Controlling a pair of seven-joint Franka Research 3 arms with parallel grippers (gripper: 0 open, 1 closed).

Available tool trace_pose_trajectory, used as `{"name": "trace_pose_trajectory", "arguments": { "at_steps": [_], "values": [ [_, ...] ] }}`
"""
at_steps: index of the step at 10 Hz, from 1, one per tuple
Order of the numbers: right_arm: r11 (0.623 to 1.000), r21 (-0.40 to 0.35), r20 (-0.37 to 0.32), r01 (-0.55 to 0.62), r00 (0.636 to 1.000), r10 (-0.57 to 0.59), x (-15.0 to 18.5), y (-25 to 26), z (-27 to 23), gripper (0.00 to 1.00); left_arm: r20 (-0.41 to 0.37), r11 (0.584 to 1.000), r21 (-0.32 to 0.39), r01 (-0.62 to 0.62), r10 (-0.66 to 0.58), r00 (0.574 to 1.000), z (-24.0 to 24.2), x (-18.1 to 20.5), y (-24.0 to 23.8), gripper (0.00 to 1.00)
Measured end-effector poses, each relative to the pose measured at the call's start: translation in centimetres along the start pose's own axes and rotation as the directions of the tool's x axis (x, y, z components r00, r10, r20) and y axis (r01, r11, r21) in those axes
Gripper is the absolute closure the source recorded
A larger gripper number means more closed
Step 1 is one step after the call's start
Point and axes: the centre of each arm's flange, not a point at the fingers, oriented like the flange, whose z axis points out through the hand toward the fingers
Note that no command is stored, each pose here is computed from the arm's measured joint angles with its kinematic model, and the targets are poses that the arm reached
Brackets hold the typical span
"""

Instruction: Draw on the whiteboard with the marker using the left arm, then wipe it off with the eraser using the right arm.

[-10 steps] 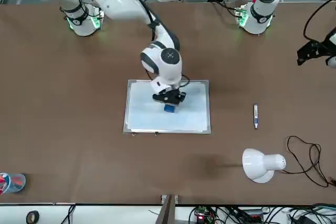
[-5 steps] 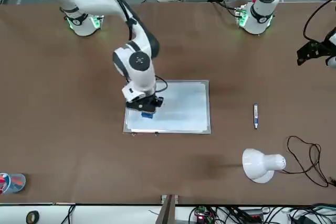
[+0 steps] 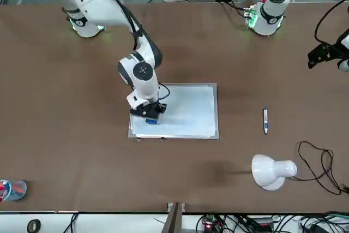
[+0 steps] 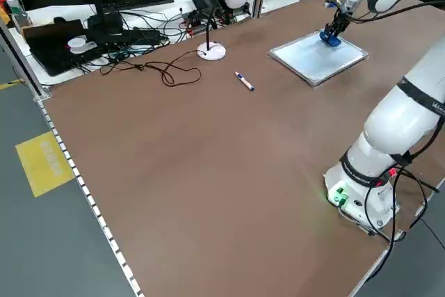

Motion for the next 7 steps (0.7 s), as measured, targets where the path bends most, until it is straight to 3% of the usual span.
{"name": "trace_pose_trajectory", "arguments": {
  "at_steps": [7],
  "values": [
    [0.999,0.048,-0.035,-0.014,0.999,0.016,-1.4,-1.7,0.3,0.44,0.000,1.000,-0.001,-0.001,0.001,1.000,0.3,0.3,0.0,0.00]
  ]
}}
